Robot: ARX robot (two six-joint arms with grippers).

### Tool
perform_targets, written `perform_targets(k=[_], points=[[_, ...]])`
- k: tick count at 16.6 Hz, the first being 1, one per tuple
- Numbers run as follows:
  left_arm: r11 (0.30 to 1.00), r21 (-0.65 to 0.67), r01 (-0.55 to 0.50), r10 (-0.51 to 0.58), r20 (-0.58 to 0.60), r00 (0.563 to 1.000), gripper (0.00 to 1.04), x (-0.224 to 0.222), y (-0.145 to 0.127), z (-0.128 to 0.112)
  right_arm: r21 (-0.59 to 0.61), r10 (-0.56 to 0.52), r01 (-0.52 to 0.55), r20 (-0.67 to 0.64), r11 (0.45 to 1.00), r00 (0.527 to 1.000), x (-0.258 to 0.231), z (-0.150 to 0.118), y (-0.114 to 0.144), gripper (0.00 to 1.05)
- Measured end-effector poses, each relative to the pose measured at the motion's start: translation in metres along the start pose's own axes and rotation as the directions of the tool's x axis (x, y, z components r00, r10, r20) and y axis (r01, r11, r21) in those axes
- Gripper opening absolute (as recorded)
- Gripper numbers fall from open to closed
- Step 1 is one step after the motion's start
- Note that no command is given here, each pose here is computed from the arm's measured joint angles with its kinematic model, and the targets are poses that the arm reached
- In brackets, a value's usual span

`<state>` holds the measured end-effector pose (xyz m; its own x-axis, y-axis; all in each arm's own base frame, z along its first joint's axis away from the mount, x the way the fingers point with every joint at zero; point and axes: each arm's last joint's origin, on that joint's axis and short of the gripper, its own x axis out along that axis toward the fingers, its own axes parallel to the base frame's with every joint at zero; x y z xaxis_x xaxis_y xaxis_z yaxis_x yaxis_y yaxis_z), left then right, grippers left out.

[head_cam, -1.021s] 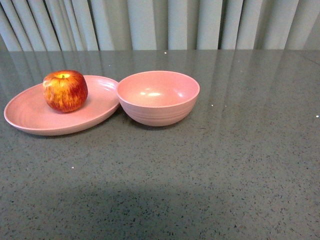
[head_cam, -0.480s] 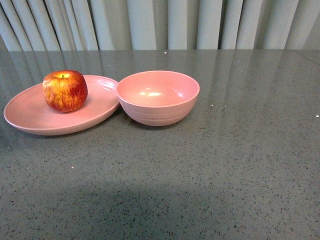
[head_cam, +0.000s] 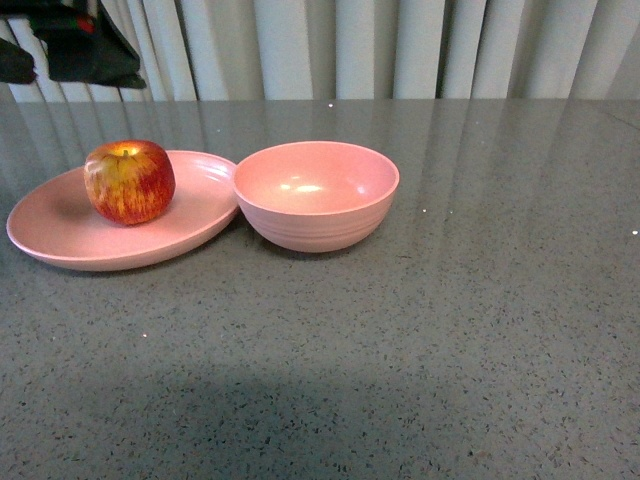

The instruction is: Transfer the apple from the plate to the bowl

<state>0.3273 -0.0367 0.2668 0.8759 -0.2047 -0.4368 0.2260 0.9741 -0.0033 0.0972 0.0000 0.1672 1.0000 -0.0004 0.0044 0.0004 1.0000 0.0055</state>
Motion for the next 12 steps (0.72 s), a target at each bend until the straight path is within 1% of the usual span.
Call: perform_targets(k=[1,3,7,9,11,12], points=[[1.000,-0.008,0.010,-0.011,-0.049,0.999,0.98,0.013,-0.001,-0.004,0.000,0.000,0.000,0.000,1.000,1.000,0.000,0.000,0.000,0.98],[0.999,-0.022,0.023,-0.025,-0.099,0.995,0.98,0.029,-0.004,-0.009,0.000,0.000,0.000,0.000,1.000,1.000,0.000,0.000,0.000,0.98],[1.000,-0.021,0.007,-0.010,-0.148,0.989,0.98,0.046,-0.006,-0.011,0.000,0.000,0.000,0.000,1.000,1.000,0.000,0.000,0.000,0.98],[1.000,-0.019,-0.018,0.014,-0.163,0.986,0.98,0.051,-0.005,-0.013,0.000,0.000,0.000,0.000,1.000,1.000,0.000,0.000,0.000,0.98],[0.998,-0.022,-0.054,0.048,-0.200,0.979,0.98,0.061,0.002,-0.022,0.000,0.000,0.000,0.000,1.000,1.000,0.000,0.000,0.000,0.98],[0.998,-0.023,-0.055,0.049,-0.203,0.978,0.98,0.062,0.003,-0.024,0.000,0.000,0.000,0.000,1.000,1.000,0.000,0.000,0.000,0.98]])
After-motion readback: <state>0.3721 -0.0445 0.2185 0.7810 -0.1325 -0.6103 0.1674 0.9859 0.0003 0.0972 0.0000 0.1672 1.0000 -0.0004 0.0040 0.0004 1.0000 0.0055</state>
